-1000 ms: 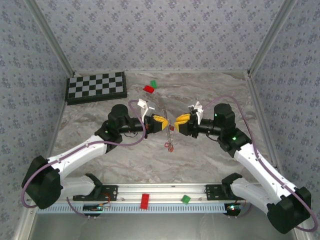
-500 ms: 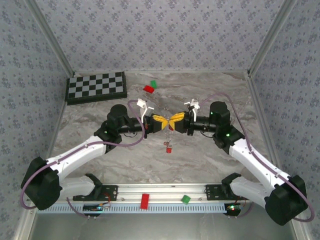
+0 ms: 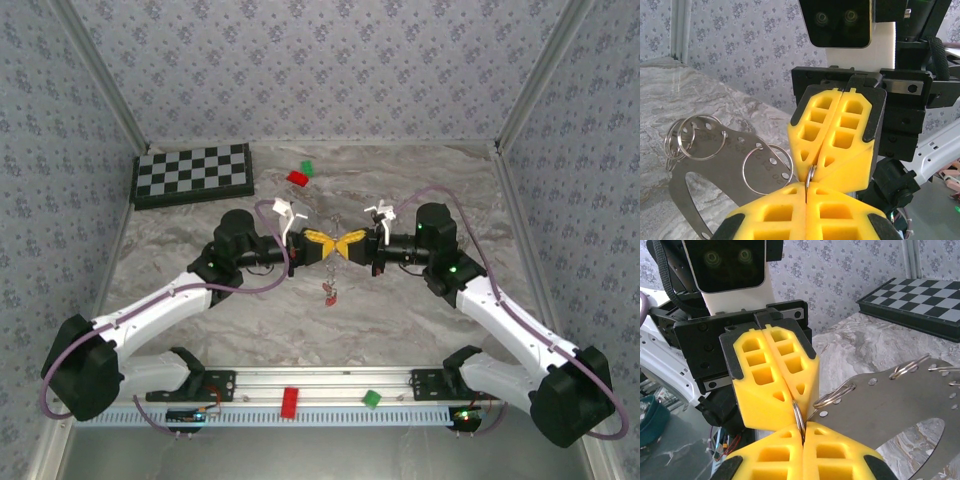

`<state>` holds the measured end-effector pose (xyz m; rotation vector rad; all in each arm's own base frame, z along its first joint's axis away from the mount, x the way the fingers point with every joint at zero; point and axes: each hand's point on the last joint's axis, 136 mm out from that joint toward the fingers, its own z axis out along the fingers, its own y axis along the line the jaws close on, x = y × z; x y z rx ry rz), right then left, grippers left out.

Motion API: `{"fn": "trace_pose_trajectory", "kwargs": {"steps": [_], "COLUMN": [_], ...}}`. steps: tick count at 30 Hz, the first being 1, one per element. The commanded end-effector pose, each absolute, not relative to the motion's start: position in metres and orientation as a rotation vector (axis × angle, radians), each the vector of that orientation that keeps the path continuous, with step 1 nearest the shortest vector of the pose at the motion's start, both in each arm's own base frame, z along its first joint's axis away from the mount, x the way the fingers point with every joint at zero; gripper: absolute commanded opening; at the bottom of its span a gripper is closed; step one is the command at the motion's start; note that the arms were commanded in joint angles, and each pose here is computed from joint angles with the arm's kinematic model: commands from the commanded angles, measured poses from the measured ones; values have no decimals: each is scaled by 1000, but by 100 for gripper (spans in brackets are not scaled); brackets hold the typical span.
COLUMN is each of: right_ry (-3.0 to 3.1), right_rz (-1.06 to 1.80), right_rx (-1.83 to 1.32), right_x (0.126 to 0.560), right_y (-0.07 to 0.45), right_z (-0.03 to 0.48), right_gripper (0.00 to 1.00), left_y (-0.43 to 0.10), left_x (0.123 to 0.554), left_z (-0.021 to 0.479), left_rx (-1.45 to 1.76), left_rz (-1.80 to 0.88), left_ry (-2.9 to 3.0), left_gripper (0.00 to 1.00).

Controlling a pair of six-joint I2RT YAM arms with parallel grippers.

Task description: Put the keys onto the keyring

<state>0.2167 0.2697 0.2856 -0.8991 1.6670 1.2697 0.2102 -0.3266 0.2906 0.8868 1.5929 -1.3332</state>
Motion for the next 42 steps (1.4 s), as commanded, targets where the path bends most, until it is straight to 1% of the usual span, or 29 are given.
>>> {"fn": "trace_pose_trajectory", "kwargs": {"steps": [1,2,3,6,13,19,20,21,25,42], "right_ry": [1677,1685,1694,1728,1860,1965,2001,1999,2040,2024], "right_rz": [1249,1240,1230,1210,1117,1051,1041,1020,981,979], "right_rx": [-961,-979,-998,-1050,-1144,-1189,-1205,-1222,-1290,-1383], "right_x": [208,206,205,202,200,205,205,208,209,207], "right_y": [268,268,266,263,256,255,254,255,259,273], "right_z": [288,286,286,285,279,277,270,277,276,278], "right_gripper": [0,0,0,0,0,0,0,0,0,0], "left_y": [-327,-327,-327,-328,-324,-321,-321,-320,-321,-325], "left_x": [201,200,201,200,204,203,203,204,205,206], "left_z": [314,313,311,307,298,297,296,295,295,285], "left_rx": [927,935,943,972,1006,1040,1040,1038,1044,1079], "left_rz": [-1342,-1338,-1333,-1320,-1292,-1278,-1277,-1274,-1279,-1293], "left_ry": [1493,1498,1506,1516,1541,1539,1540,1541,1539,1569], "left_gripper": [0,5,13,22,26,27,27,27,27,27]}}
